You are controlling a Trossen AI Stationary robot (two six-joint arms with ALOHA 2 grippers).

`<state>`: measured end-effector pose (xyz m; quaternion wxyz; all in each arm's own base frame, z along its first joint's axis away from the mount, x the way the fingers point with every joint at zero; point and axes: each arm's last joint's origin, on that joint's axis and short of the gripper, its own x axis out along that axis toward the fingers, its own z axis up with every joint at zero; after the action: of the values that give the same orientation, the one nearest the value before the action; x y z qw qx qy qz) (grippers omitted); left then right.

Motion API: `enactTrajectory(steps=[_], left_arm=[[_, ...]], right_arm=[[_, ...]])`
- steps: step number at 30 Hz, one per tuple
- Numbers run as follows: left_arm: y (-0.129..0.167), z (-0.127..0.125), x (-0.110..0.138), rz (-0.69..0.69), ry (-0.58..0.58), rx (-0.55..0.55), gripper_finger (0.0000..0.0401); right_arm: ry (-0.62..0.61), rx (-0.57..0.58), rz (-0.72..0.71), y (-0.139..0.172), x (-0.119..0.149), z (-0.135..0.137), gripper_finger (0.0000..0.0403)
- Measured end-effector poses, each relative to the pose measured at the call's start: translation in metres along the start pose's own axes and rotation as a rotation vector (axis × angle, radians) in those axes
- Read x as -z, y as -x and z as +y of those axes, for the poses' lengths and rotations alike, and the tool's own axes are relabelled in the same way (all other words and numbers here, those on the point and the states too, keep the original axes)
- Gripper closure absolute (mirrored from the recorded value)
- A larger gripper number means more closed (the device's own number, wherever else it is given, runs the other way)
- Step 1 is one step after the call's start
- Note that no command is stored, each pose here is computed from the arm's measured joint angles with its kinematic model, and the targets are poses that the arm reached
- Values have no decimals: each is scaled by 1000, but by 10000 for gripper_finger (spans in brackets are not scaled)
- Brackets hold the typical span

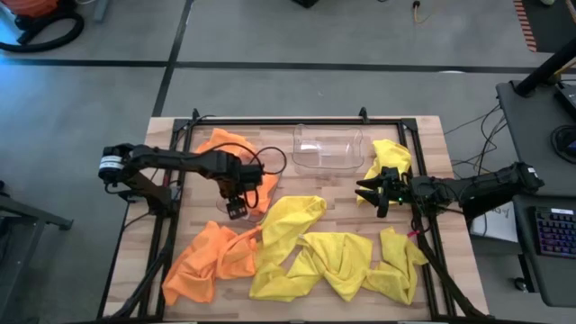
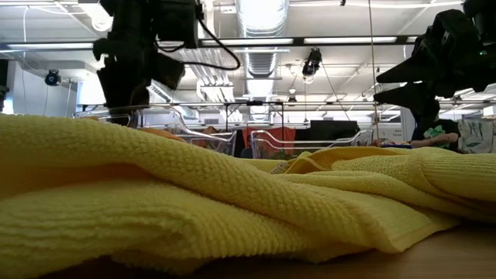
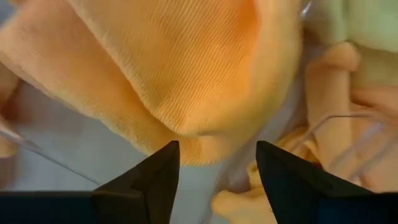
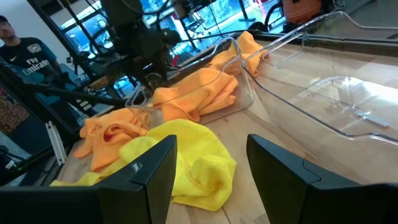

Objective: Sort microfiber towel by color & place in baskets
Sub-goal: Put the orange microfiber towel into the left transparent bin

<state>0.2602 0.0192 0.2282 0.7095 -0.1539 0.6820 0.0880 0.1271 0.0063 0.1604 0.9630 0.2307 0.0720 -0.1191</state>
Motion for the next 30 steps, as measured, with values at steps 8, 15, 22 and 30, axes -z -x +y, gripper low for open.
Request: enactTrajectory(steps=[8,15,22,30], left_arm=[[34,-4,-17,-139,-161,-65,227],[27,5,-25,-112,-250,-41,383],[1,6,-24,-30,-310,0,400],[-30,7,-32,26,-308,4,401]], right_arm=[[0,0,0,0,0,0,213],[0,0,0,0,0,0,213],[-1,0,0,0,0,0,213],[0,1,1,0,0,0,213]])
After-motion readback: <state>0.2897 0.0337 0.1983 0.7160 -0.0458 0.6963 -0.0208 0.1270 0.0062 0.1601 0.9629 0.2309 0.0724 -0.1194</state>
